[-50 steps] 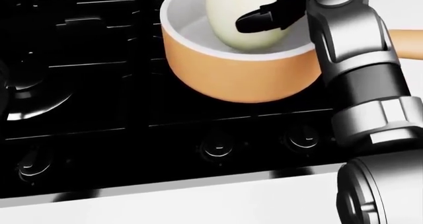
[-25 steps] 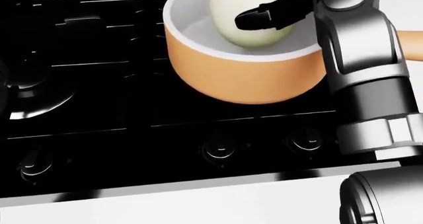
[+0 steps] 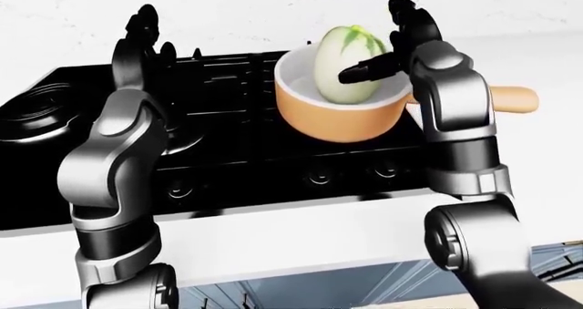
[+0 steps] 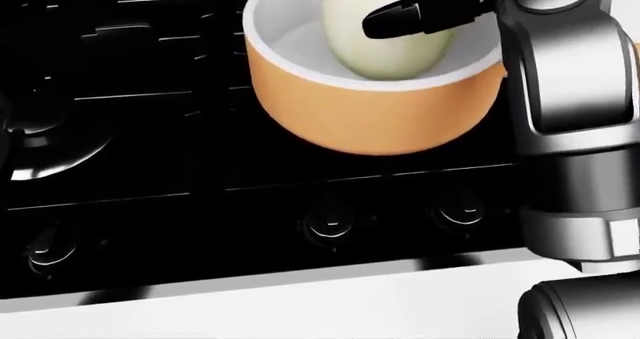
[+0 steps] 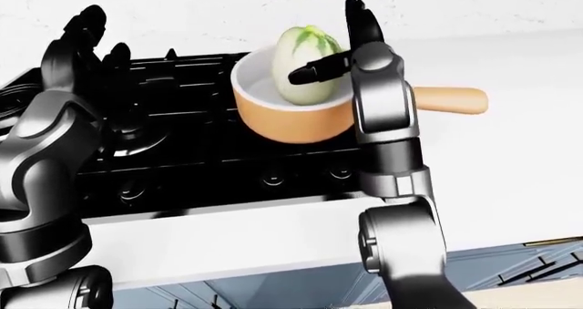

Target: Pick the zucchini from the plate and place it in the pan.

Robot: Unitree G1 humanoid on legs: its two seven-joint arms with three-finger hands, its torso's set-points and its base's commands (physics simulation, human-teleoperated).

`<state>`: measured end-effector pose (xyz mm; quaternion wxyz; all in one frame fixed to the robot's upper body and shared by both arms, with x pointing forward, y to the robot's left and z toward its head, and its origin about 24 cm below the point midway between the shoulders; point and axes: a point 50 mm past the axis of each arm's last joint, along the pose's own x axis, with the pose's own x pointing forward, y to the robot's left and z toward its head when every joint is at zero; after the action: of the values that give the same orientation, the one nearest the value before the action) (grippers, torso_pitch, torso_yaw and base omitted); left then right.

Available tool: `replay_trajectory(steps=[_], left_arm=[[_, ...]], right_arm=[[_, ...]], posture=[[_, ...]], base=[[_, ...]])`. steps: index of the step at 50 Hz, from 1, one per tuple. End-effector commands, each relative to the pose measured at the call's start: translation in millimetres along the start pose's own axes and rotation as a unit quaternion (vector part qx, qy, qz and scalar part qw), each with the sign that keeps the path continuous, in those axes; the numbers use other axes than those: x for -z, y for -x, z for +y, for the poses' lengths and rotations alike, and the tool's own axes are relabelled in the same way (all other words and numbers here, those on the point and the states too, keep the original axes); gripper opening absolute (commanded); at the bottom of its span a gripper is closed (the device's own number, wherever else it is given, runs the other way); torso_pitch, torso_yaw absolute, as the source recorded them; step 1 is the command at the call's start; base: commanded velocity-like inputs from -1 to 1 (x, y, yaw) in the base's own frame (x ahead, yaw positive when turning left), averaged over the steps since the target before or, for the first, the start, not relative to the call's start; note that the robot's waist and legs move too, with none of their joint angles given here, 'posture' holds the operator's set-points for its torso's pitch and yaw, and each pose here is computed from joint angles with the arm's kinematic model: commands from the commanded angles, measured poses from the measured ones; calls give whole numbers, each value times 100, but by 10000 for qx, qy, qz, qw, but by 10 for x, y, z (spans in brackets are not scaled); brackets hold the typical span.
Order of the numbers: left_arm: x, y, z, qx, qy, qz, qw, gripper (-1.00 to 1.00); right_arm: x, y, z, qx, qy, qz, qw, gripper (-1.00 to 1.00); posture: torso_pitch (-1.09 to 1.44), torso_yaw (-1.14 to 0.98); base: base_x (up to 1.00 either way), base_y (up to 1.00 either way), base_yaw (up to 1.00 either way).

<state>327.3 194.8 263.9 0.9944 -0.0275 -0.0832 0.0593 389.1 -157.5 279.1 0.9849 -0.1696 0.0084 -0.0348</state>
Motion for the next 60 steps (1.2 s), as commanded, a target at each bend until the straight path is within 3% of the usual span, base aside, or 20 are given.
replay_trajectory(steps=[1, 15, 23, 35, 45, 50, 53, 60], left_arm=[[-212, 25, -9, 23, 44, -490, 9988, 100], [-232, 43, -17, 23, 51, -499, 9987, 100], [-266, 40, 1, -69, 41, -540, 9985, 100], [-512, -17, 26, -353, -355, -756, 9959, 100], [-619, 16, 16, -472, -768, -1054, 9903, 100], [-663, 86, 17, -587, -687, -1448, 9853, 100], [-665, 92, 1, -556, -788, -1554, 9831, 100], [-752, 132, 13, -583, -588, -2035, 9756, 100]], right_arm=[[-269, 70, -79, 162, 1, -522, 9985, 100], [-469, 194, -232, 386, -4, -718, 9967, 100], [-491, 361, -312, 490, -228, -850, 9949, 100], [-558, 595, -392, 546, -344, -1120, 9916, 100], [-652, 714, -420, 578, -376, -1545, 9856, 100], [-670, 745, -390, 511, -537, -1853, 9799, 100], [-699, 757, -402, 580, -490, -2053, 9758, 100], [-744, 806, -443, 670, -492, -2409, 9670, 100]], posture=[[0, 0], [0, 0], [0, 0], [0, 0], [0, 0], [0, 0], [0, 0], [0, 0]], base=[[0, 0, 0], [0, 0, 0], [0, 0, 0], [0, 0, 0], [0, 0, 0], [0, 0, 0], [0, 0, 0], [0, 0, 0]])
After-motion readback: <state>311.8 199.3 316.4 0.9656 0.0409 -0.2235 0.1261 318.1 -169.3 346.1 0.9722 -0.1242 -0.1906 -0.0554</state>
